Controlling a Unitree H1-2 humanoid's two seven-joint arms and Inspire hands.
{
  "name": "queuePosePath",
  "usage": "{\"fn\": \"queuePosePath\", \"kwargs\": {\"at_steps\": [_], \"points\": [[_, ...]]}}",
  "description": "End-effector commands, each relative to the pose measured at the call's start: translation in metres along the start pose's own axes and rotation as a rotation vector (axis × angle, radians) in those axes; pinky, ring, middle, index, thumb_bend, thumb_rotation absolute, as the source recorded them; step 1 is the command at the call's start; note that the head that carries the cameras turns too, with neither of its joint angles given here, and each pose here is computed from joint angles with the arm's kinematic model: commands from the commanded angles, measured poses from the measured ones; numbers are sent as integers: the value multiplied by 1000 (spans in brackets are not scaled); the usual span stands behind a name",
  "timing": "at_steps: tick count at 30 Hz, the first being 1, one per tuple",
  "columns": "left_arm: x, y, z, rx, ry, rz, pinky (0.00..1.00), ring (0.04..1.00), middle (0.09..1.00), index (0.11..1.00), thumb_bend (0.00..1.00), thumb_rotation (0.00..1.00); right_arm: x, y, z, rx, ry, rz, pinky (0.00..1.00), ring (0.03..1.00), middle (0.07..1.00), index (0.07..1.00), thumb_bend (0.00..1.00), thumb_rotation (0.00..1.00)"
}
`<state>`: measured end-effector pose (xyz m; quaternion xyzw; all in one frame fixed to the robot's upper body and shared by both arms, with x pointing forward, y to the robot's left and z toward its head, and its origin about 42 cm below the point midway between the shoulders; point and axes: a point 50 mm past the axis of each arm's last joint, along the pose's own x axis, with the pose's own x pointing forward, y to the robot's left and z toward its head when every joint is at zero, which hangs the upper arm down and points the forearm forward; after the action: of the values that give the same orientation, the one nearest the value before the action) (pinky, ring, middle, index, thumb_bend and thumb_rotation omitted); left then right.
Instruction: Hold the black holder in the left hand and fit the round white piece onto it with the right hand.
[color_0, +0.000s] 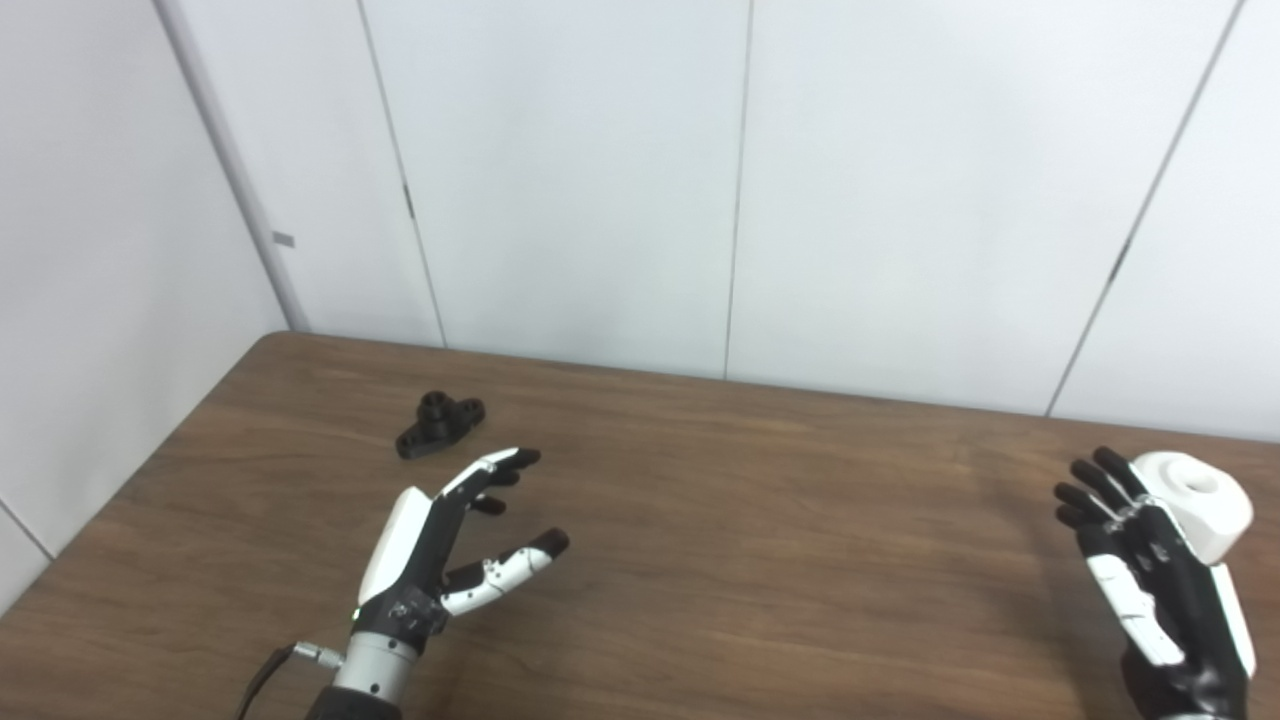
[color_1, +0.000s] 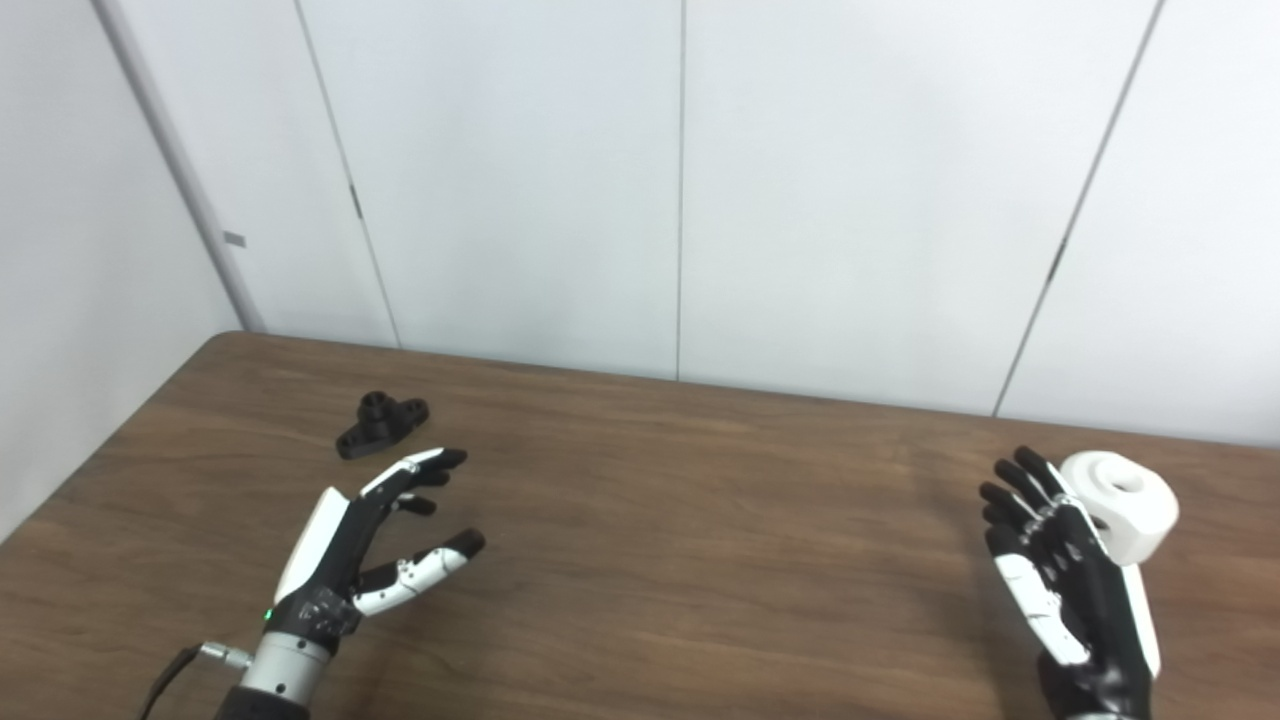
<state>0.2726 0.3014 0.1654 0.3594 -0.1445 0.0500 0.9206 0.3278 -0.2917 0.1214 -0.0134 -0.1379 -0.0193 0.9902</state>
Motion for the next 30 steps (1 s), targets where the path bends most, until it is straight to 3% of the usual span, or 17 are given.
{"fn": "queuePosePath", "kwargs": {"at_steps": [1, 11, 19, 22, 25, 30], "points": [[10, 20, 13, 95, -97, 69, 666, 789, 826, 808, 731, 529, -29, -11, -28, 11, 95, -25, 799, 812, 851, 875, 445, 536], [18, 56, 19, 371, -171, 100, 699, 790, 811, 790, 787, 503, -27, -16, -21, 28, 98, -22, 804, 820, 856, 883, 446, 533], [26, 80, 18, 520, -175, 122, 652, 794, 817, 799, 787, 471, -25, -17, -16, 69, 94, -8, 824, 838, 864, 873, 411, 529], [31, 90, 11, 549, -148, 148, 646, 788, 813, 794, 786, 455, -24, -18, -16, 22, 88, -16, 803, 823, 860, 861, 409, 525], [35, 101, 2, 572, -108, 182, 652, 788, 814, 796, 771, 470, -22, -21, -19, -35, 94, -37, 655, 736, 787, 792, 522, 591], [41, 119, -7, 599, -56, 215, 660, 797, 824, 802, 762, 484, -20, -23, -22, -22, 95, -43, 582, 696, 750, 748, 602, 601]]}}
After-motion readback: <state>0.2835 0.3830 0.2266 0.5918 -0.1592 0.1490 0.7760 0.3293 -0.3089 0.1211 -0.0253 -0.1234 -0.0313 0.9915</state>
